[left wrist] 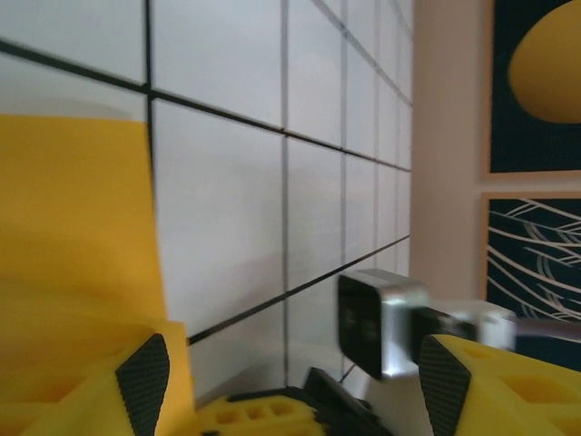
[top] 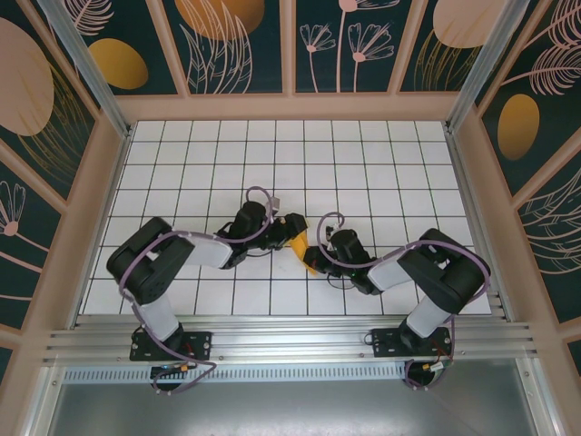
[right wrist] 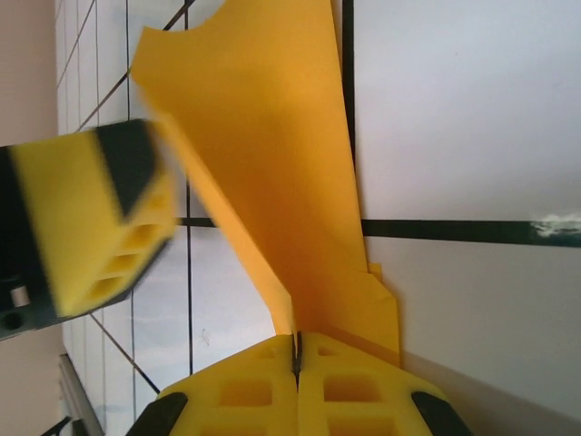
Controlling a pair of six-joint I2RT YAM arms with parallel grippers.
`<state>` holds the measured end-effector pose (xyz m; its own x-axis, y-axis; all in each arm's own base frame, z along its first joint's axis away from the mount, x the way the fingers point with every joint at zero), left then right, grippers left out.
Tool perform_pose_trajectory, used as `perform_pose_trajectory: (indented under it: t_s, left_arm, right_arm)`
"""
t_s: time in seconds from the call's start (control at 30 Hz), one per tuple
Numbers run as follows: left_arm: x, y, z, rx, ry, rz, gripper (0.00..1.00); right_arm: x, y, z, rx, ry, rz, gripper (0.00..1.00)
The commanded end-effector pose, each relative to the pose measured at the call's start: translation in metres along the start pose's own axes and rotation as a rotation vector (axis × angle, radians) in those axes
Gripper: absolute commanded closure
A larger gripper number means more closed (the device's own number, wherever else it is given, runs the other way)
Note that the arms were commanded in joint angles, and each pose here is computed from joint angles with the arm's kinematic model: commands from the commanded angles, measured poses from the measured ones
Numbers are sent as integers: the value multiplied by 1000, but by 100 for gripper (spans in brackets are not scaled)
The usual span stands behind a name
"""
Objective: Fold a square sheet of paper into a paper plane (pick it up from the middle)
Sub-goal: Fold the wing for the fifth time at the center of the table.
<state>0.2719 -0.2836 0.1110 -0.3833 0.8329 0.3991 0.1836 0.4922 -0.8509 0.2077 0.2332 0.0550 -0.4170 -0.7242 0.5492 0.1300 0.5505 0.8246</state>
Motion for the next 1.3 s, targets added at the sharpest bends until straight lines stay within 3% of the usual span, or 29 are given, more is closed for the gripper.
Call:
perform_pose_trajectory:
  t_s: [0.0,0.43,0.9,1.07,1.27]
  left_arm:
    - [14,-18,-8,-58,-81,51,24]
    - [-6,-13,9,-11,8,156,28]
    - [-26,15,15,-5,32,64,28]
    - [-32,31,20,13,64,-20,29]
    - [-33,46,27,13,102,-100,29]
  right_arm:
    - [1,-22,6,-74,36,64,100]
    - [2,-25,2,-137,28,100,100]
    - [4,-23,2,-132,27,91,100]
    - [7,-17,0,-98,27,91,96]
    - [17,2,-4,-26,20,77,82]
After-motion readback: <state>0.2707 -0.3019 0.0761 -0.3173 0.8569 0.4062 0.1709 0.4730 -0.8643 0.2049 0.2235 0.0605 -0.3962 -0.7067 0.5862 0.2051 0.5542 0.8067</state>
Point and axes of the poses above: each hand's point on the last joint's axis, 136 mm out from that joint toward the fingers, its own x axis back along the fingers, its own y axis along the line the jaws close on, z = x × y, the point moved 6 cm from there along x, back along the fingers, and after that the axes turned 10 degrees about -x, right-handed, at the moved point
